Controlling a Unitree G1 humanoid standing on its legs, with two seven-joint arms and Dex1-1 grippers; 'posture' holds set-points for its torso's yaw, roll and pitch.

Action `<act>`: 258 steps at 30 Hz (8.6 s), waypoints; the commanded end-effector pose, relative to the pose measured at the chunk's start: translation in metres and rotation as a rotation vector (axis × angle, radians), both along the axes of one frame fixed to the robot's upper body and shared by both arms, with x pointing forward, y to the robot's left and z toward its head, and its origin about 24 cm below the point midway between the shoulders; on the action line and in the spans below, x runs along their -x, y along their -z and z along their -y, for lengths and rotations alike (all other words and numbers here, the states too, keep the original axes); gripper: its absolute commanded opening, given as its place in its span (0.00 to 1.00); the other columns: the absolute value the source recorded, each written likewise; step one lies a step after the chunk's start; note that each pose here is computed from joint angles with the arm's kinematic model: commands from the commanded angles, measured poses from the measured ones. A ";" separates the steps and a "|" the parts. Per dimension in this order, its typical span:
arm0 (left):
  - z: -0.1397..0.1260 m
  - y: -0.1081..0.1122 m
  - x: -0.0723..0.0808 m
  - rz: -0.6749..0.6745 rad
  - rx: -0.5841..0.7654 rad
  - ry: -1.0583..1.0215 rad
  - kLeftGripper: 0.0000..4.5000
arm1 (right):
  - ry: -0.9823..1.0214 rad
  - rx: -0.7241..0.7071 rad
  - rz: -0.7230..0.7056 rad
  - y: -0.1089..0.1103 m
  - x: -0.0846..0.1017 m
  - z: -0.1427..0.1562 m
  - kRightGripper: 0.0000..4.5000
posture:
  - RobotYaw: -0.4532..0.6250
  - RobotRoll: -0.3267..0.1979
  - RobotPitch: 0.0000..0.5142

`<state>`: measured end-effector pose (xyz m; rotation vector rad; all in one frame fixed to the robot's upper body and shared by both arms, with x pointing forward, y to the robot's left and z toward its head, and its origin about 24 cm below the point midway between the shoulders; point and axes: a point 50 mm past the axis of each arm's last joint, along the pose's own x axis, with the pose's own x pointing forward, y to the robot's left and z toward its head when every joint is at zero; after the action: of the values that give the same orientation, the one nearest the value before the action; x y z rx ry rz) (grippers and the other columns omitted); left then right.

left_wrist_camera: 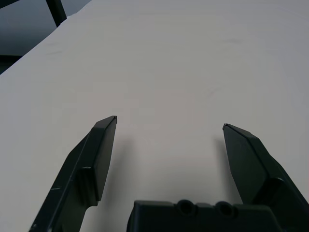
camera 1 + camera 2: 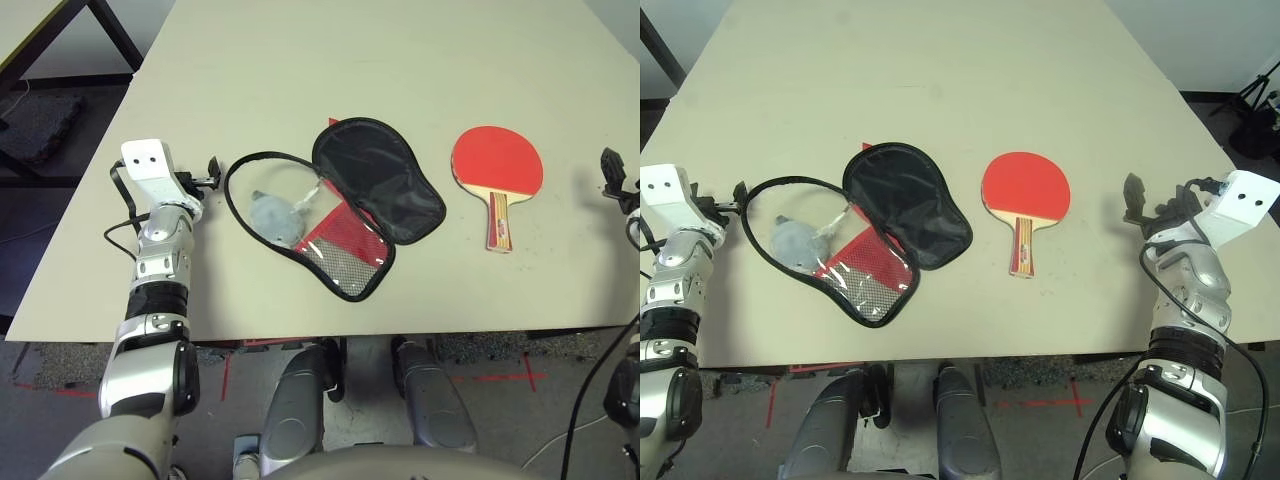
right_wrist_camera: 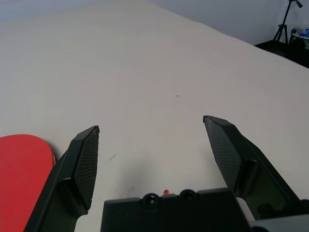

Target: Store the ping-pong paddle in its case and zip it.

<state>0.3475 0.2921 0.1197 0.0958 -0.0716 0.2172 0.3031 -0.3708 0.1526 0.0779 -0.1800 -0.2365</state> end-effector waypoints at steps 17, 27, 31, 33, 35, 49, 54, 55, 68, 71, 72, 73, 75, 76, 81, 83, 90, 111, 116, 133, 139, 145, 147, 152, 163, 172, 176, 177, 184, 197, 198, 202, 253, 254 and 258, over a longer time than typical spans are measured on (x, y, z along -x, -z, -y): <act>-0.020 -0.142 -0.022 0.087 -0.131 0.371 1.00 | -0.101 0.056 -0.074 -0.034 -0.002 -0.004 0.99 | 0.40 0.62 0.45; 0.066 -0.168 -0.034 0.003 -0.225 0.909 1.00 | -0.211 0.015 -0.243 -0.063 -0.011 -0.049 0.99 | 0.38 0.62 0.37; 0.094 -0.149 -0.032 -0.038 -0.233 1.057 1.00 | -0.239 -0.024 -0.352 -0.067 -0.009 -0.076 0.99 | 0.34 0.62 0.34; 0.105 -0.140 -0.029 -0.055 -0.222 1.104 1.00 | -0.247 -0.053 -0.420 -0.062 -0.004 -0.092 0.99 | 0.33 0.62 0.33; 0.120 -0.128 -0.024 -0.075 -0.216 1.165 1.00 | -0.262 -0.056 -0.505 -0.055 0.002 -0.109 0.99 | 0.32 0.62 0.32; 0.162 -0.094 0.000 -0.138 -0.178 1.291 1.00 | -0.289 -0.067 -0.723 -0.021 0.020 -0.152 0.99 | 0.32 0.62 0.33; 0.171 -0.088 0.003 -0.142 -0.167 1.309 1.00 | -0.286 -0.031 -0.755 -0.018 0.017 -0.156 0.99 | 0.31 0.62 0.33; 0.172 -0.088 0.004 -0.144 -0.161 1.312 1.00 | -0.288 -0.021 -0.763 -0.017 0.016 -0.158 0.99 | 0.31 0.62 0.34; 0.170 -0.086 0.006 -0.149 -0.138 1.303 1.00 | -0.281 0.034 -0.795 -0.004 -0.001 -0.164 0.99 | 0.33 0.62 0.36; 0.170 -0.085 0.008 -0.151 -0.134 1.301 1.00 | -0.254 0.055 -0.790 -0.002 -0.006 -0.162 0.99 | 0.34 0.62 0.37; 0.170 -0.085 0.008 -0.152 -0.134 1.300 1.00 | -0.244 0.064 -0.787 -0.002 -0.008 -0.161 0.99 | 0.34 0.62 0.37; 0.169 -0.085 0.008 -0.153 -0.133 1.299 1.00 | -0.236 0.070 -0.785 -0.001 -0.010 -0.160 0.99 | 0.34 0.62 0.37; 0.169 -0.084 0.009 -0.154 -0.132 1.297 1.00 | -0.224 0.077 -0.782 0.000 -0.013 -0.159 0.99 | 0.34 0.62 0.38; 0.169 -0.084 0.009 -0.156 -0.132 1.296 1.00 | -0.219 0.079 -0.782 0.001 -0.015 -0.158 0.96 | 0.34 0.62 0.38; 0.166 -0.083 0.012 -0.164 -0.127 1.286 1.00 | -0.210 0.111 -0.802 0.004 -0.017 -0.158 0.66 | 0.35 0.62 0.39; 0.166 -0.082 0.013 -0.165 -0.126 1.284 1.00 | -0.212 0.114 -0.806 0.004 -0.017 -0.159 0.52 | 0.35 0.62 0.39; 0.166 -0.083 0.013 -0.165 -0.123 1.279 1.00 | -0.178 0.161 -0.735 -0.011 -0.020 -0.156 0.27 | 0.35 0.62 0.40; 0.169 -0.086 0.012 -0.150 -0.122 1.290 1.00 | -0.615 0.224 -0.635 -0.046 -0.010 -0.265 0.27 | 0.35 0.62 0.39; 0.160 -0.096 0.017 -0.136 -0.173 1.263 1.00 | -0.688 0.238 -0.646 -0.043 -0.009 -0.283 0.27 | 0.36 0.62 0.39; 0.142 -0.106 0.025 -0.123 -0.182 1.169 1.00 | -0.747 0.263 -0.674 -0.018 -0.016 -0.291 0.27 | 0.42 0.62 0.38; 0.140 -0.107 0.027 -0.122 -0.178 1.151 1.00 | -0.742 0.271 -0.676 -0.011 -0.023 -0.291 0.27 | 0.43 0.62 0.38; 0.140 -0.107 0.028 -0.123 -0.175 1.147 1.00 | -0.731 0.281 -0.673 -0.008 -0.026 -0.289 0.27 | 0.43 0.62 0.39; 0.140 -0.107 0.028 -0.122 -0.173 1.147 1.00 | -0.728 0.283 -0.672 -0.007 -0.026 -0.288 0.27 | 0.43 0.62 0.39; 0.141 -0.107 0.026 -0.123 -0.172 1.151 1.00 | -0.725 0.283 -0.678 -0.005 -0.025 -0.287 0.27 | 0.42 0.62 0.39; 0.136 -0.111 0.024 -0.118 -0.181 1.145 1.00 | -0.772 0.257 -0.670 -0.014 -0.022 -0.280 0.89 | 0.43 0.62 0.38; 0.083 -0.145 0.009 -0.060 -0.049 0.969 1.00 | -0.806 0.125 -0.557 -0.066 -0.014 -0.219 0.99 | 0.44 0.62 0.38; 0.034 -0.139 0.008 -0.124 -0.039 0.837 1.00 | -0.696 0.128 -0.535 -0.071 -0.011 -0.185 0.99 | 0.43 0.62 0.38; 0.027 -0.137 0.009 -0.138 -0.033 0.824 1.00 | -0.682 0.128 -0.533 -0.071 -0.011 -0.181 0.99 | 0.43 0.62 0.38; -0.027 -0.084 0.021 -0.294 0.037 0.679 1.00 | -0.634 0.138 -0.529 -0.068 -0.007 -0.170 0.99 | 0.41 0.62 0.39; -0.035 -0.030 0.052 -0.469 -0.027 0.772 1.00 | -0.617 0.144 -0.526 -0.069 -0.005 -0.169 0.99 | 0.41 0.62 0.41; -0.028 -0.032 0.052 -0.467 -0.027 0.803 1.00 | -0.616 0.144 -0.525 -0.070 -0.005 -0.169 0.99 | 0.41 0.62 0.42; 0.006 -0.045 0.046 -0.448 -0.052 0.910 1.00 | -0.612 0.147 -0.521 -0.072 -0.005 -0.168 0.99 | 0.40 0.62 0.42; 0.108 -0.106 0.019 -0.188 -0.076 1.127 1.00 | -0.879 -0.579 -0.791 0.008 0.019 -0.165 0.99 | 0.41 0.62 0.43; 0.109 -0.104 0.020 -0.189 -0.075 1.125 1.00 | -0.892 -0.592 -0.799 0.010 0.020 -0.167 0.99 | 0.41 0.62 0.43; 0.113 -0.103 0.021 -0.186 -0.067 1.124 1.00 | -0.917 -0.630 -0.835 0.016 0.020 -0.173 0.99 | 0.42 0.62 0.43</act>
<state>0.3296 0.1816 0.2228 0.1322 0.0622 -0.9040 0.2863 -0.2024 0.1446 0.6565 0.7013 0.5920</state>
